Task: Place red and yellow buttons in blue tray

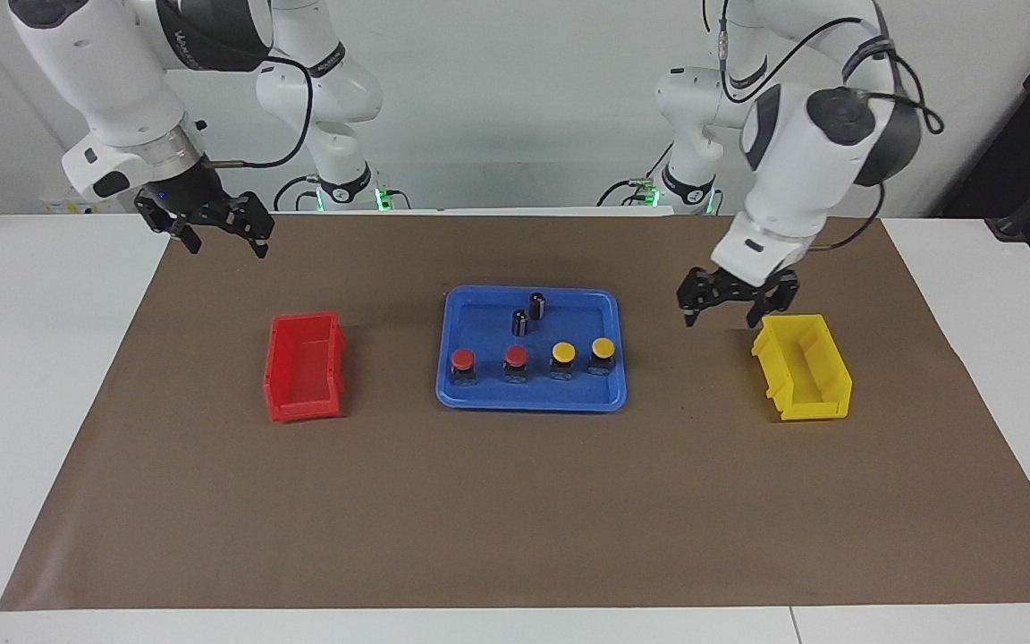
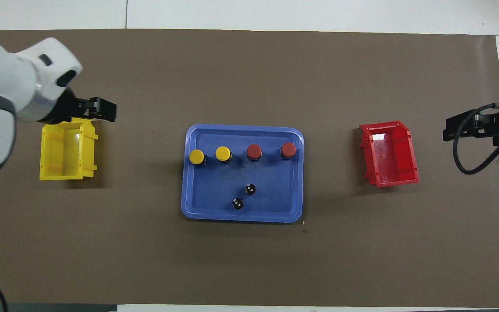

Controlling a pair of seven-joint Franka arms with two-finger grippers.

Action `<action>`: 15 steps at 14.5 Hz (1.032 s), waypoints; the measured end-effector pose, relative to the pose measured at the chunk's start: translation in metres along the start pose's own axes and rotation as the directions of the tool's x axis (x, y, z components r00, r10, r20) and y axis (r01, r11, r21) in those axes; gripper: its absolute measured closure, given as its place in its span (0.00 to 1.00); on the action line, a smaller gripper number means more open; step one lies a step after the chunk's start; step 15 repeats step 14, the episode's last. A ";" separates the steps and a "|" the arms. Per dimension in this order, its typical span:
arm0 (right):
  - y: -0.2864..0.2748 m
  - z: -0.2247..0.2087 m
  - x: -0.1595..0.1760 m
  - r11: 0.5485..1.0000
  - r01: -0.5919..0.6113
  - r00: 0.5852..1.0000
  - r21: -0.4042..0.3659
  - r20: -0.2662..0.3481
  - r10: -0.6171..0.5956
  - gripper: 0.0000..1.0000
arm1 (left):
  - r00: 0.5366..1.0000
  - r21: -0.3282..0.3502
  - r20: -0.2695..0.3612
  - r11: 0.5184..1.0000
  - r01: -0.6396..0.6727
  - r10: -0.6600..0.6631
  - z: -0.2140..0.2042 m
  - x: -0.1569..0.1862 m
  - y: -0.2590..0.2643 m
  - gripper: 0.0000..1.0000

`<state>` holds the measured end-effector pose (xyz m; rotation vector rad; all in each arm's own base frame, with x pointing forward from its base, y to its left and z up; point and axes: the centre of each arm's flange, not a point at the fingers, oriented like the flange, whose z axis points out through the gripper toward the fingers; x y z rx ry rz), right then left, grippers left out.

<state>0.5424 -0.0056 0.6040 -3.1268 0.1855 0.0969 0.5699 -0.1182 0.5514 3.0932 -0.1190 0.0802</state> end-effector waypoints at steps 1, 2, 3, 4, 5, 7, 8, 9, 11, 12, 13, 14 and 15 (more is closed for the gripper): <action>0.000 0.000 0.000 1.000 0.000 1.000 0.000 0.000 0.000 0.00 | 0.999 0.003 0.002 0.999 0.032 -0.032 -0.018 -0.004 -0.034 0.00; 0.000 0.000 0.000 1.000 0.000 1.000 0.000 0.000 0.000 0.00 | 0.998 0.006 0.003 0.998 0.055 -0.055 -0.035 -0.010 -0.065 0.00; 0.000 0.000 0.000 1.000 0.000 1.000 0.000 0.000 0.000 0.00 | 0.998 0.009 0.005 0.998 0.056 -0.056 -0.050 -0.015 -0.091 0.00; 0.000 0.000 0.000 1.000 0.000 1.000 0.000 0.000 0.000 0.00 | 0.999 0.010 0.011 0.999 0.041 -0.042 -0.065 -0.020 -0.115 0.00; 0.000 0.000 0.000 1.000 0.000 1.000 0.000 0.000 0.000 0.00 | 1.000 0.011 0.017 1.000 0.024 -0.024 -0.077 -0.025 -0.132 0.00; 0.000 0.000 0.000 1.000 0.000 1.000 0.000 0.000 0.000 0.00 | 0.999 0.009 0.032 1.000 -0.004 0.003 -0.090 -0.031 -0.147 0.00; 0.000 0.000 0.000 1.000 0.000 1.000 0.000 0.000 0.000 0.00 | 0.999 0.007 0.042 1.000 -0.016 0.015 -0.090 -0.032 -0.144 0.00; 0.000 0.000 0.000 1.000 0.000 1.000 0.000 0.000 0.000 0.00 | 0.998 0.004 0.055 1.000 -0.028 0.027 -0.088 -0.032 -0.138 0.00; 0.000 0.000 0.000 1.000 0.000 1.000 0.000 0.000 0.000 0.00 | 0.996 0.002 0.065 0.998 -0.056 0.055 -0.085 -0.030 -0.123 0.00; 0.000 0.000 0.000 1.000 0.000 1.000 0.000 0.000 0.000 0.00 | 0.995 0.001 0.066 0.997 -0.077 0.076 -0.084 -0.029 -0.111 0.00; 0.000 0.000 0.000 1.000 0.000 1.000 0.000 0.000 0.000 0.00 | 0.993 0.000 0.066 0.995 -0.102 0.102 -0.084 -0.028 -0.097 0.00; 0.000 0.000 0.000 1.000 0.000 1.000 0.000 0.000 0.000 0.00 | 0.990 -0.001 0.065 0.993 -0.121 0.121 -0.083 -0.027 -0.085 0.00; 0.000 0.000 0.000 1.000 0.000 1.000 0.000 0.000 0.000 0.00 | 0.990 -0.001 0.065 0.993 -0.121 0.121 -0.083 -0.027 -0.085 0.00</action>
